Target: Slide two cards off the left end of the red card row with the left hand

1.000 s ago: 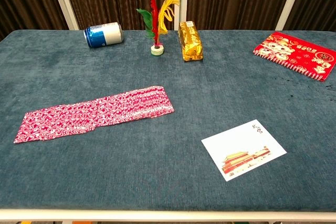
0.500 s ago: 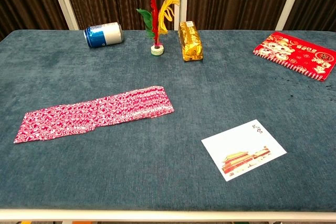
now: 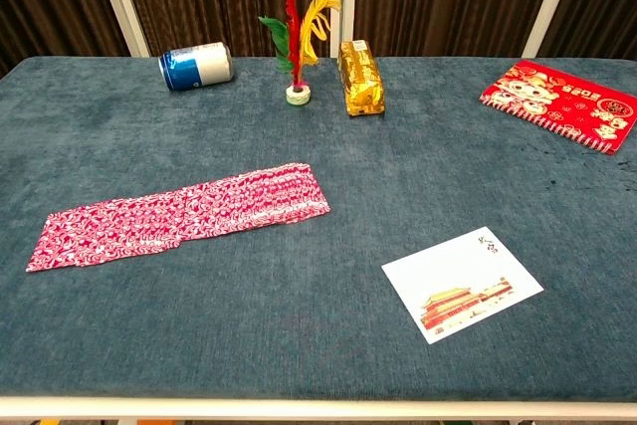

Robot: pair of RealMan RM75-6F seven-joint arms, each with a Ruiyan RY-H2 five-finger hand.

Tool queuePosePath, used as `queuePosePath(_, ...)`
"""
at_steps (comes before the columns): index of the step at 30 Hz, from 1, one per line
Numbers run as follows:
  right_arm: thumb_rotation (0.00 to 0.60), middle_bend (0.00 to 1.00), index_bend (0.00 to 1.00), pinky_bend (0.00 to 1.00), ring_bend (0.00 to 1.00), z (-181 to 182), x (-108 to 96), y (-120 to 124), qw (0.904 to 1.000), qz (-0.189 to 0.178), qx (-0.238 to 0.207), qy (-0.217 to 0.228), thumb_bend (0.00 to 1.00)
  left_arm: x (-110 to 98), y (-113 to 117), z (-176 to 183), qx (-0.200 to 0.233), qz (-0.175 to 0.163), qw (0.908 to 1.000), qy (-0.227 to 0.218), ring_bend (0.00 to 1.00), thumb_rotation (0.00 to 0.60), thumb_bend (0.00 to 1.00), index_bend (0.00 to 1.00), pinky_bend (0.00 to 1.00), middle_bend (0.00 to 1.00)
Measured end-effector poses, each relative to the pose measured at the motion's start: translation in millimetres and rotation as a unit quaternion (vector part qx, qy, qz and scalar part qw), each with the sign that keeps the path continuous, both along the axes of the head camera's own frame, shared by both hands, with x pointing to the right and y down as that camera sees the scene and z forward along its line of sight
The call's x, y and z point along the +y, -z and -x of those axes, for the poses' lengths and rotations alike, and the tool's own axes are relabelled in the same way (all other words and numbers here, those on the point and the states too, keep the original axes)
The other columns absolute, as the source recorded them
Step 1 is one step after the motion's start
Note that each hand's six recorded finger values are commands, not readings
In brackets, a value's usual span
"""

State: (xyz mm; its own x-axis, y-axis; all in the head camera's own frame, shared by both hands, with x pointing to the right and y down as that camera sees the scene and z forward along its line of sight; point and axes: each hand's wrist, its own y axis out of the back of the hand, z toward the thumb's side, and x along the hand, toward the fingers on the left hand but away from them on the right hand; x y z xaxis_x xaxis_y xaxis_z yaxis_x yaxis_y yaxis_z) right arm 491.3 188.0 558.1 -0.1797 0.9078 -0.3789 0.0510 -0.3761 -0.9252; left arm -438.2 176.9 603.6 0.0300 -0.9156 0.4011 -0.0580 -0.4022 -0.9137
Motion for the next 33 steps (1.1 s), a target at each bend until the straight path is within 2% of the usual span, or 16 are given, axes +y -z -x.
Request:
queuePosePath(8,0.6,0.0,0.0,0.0,0.0,0.8,-1.2,0.4,1.0,-0.001,0.0,0.002,0.25,5.7,-8.7,-5.8,0.004,0.018,0.9998,-0.008,0.0,0.6,0.07,0.11,0.0,0.08)
queuePosePath(13,0.6,0.0,0.0,0.0,0.0,2.5,-2.7,0.2,1.0,-0.002,-0.001,0.004,0.25,11.3,-17.1,-22.2,0.027,0.042,0.9983,-0.029,0.0,0.6,0.08,0.11,0.0,0.08)
queuePosePath(15,0.6,0.0,0.0,0.0,0.0,3.4,-3.2,0.3,1.0,-0.003,-0.002,0.005,0.25,11.3,-19.9,-29.5,0.034,0.044,0.9976,-0.04,0.0,0.6,0.17,0.11,0.01,0.08)
queuePosePath(17,0.6,0.0,0.0,0.0,0.0,4.1,-3.7,0.3,1.0,-0.004,-0.003,0.006,0.25,11.5,-24.4,-36.3,0.039,0.049,0.9968,-0.05,0.02,0.6,0.36,0.11,0.06,0.09)
queuePosePath(18,0.6,0.0,0.0,0.0,0.0,4.3,-4.0,0.2,1.0,-0.004,-0.002,0.007,0.25,11.7,-26.3,-38.6,0.04,0.052,0.9965,-0.053,0.08,0.6,0.48,0.11,0.14,0.12)
queuePosePath(20,0.6,0.0,0.0,0.0,0.0,4.5,-4.9,0.0,1.0,-0.003,-0.001,0.007,0.25,12.2,-29.9,-42.0,0.037,0.056,0.996,-0.059,0.3,0.6,0.65,0.11,0.39,0.27)
queuePosePath(21,0.6,0.0,0.0,0.0,0.0,4.6,-5.4,-0.1,1.0,-0.003,-0.001,0.006,0.25,12.8,-31.7,-43.3,0.034,0.06,0.9957,-0.062,0.38,0.6,0.67,0.11,0.47,0.35)
queuePosePath(22,0.6,0.0,0.0,0.0,0.0,4.8,-6.1,-0.3,1.0,-0.003,-0.002,0.006,0.25,14.2,-34.7,-45.2,0.031,0.068,0.995,-0.066,0.5,0.6,0.7,0.11,0.57,0.47)
queuePosePath(24,0.6,0.0,0.0,0.0,0.0,5.1,-6.8,-0.8,1.0,-0.002,-0.003,0.005,0.25,17.6,-40.1,-48.7,0.031,0.087,0.993,-0.073,0.65,0.6,0.73,0.11,0.69,0.64)
queuePosePath(25,0.6,0.0,0.0,0.0,0.0,5.3,-7.1,-1.3,1.0,-0.001,-0.004,0.005,0.25,20.6,-44.1,-51.4,0.031,0.103,0.991,-0.079,0.71,0.6,0.74,0.11,0.72,0.71)
queuePosePath(27,0.6,0.0,0.0,0.0,0.0,5.6,-7.5,-2.2,1.0,0.0,-0.005,0.005,0.25,25.3,-50.7,-55.9,0.029,0.127,0.9871,-0.092,0.76,0.6,0.75,0.11,0.75,0.77)
queuePosePath(29,0.6,0.0,0.0,0.0,0.0,5.4,-7.7,-3.7,1.0,0.003,-0.005,0.005,0.25,29.7,-57.3,-61.4,0.02,0.149,0.9825,-0.11,0.79,0.6,0.76,0.11,0.76,0.79)
queuePosePath(33,0.6,0.0,0.0,0.0,0.0,3.9,-8.2,-6.6,1.0,0.008,-0.003,0.003,0.25,34.0,-65.7,-71.2,0.01,0.169,0.9767,-0.132,0.81,0.6,0.76,0.11,0.76,0.81)
